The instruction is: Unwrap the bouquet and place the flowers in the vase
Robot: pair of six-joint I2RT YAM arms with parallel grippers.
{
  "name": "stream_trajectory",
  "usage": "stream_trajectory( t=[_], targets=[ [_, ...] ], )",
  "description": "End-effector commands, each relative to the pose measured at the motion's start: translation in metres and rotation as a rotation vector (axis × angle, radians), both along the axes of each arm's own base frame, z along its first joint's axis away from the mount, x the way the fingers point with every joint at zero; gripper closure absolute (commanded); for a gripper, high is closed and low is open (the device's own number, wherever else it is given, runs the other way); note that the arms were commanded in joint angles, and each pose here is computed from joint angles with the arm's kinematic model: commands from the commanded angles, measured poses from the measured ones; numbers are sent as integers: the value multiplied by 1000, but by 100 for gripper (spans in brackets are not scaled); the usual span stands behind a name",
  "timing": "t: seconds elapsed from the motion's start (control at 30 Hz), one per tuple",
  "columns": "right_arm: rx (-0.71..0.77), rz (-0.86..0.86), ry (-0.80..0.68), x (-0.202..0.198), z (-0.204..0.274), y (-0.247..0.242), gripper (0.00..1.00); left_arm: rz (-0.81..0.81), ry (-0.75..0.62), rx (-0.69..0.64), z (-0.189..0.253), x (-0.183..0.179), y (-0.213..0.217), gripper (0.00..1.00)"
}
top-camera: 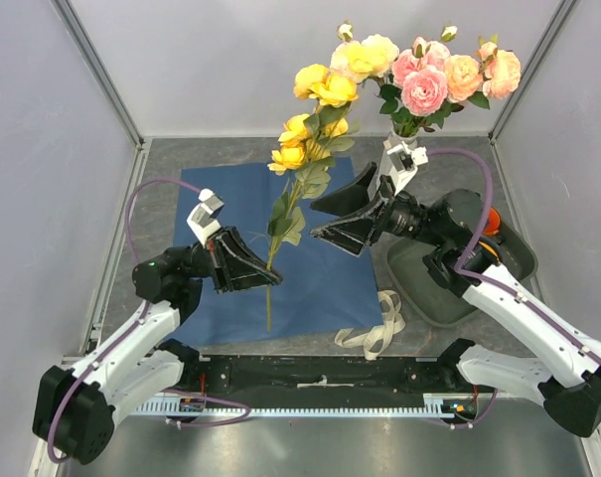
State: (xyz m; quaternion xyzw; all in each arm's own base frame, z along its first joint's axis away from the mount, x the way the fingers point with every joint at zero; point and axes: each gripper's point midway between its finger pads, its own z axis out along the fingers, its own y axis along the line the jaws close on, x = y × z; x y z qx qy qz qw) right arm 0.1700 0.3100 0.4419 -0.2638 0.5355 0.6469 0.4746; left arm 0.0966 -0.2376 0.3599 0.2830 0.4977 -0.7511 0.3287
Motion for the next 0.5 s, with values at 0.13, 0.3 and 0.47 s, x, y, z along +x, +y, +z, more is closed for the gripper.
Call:
stream_trajectory(
  t=[0.13, 0.3, 0.47],
  targets=[
    [80, 79, -32, -10, 19, 6, 12, -8, -285, -68, 35, -29, 10, 98],
    [138, 140, -61, -19, 33, 11, 18, -36, -279, -75, 34, -37, 10, 98],
    [178, 185, -55, -25, 38, 20, 23, -44, -268, -78, 32, -37, 8, 98]
  ],
)
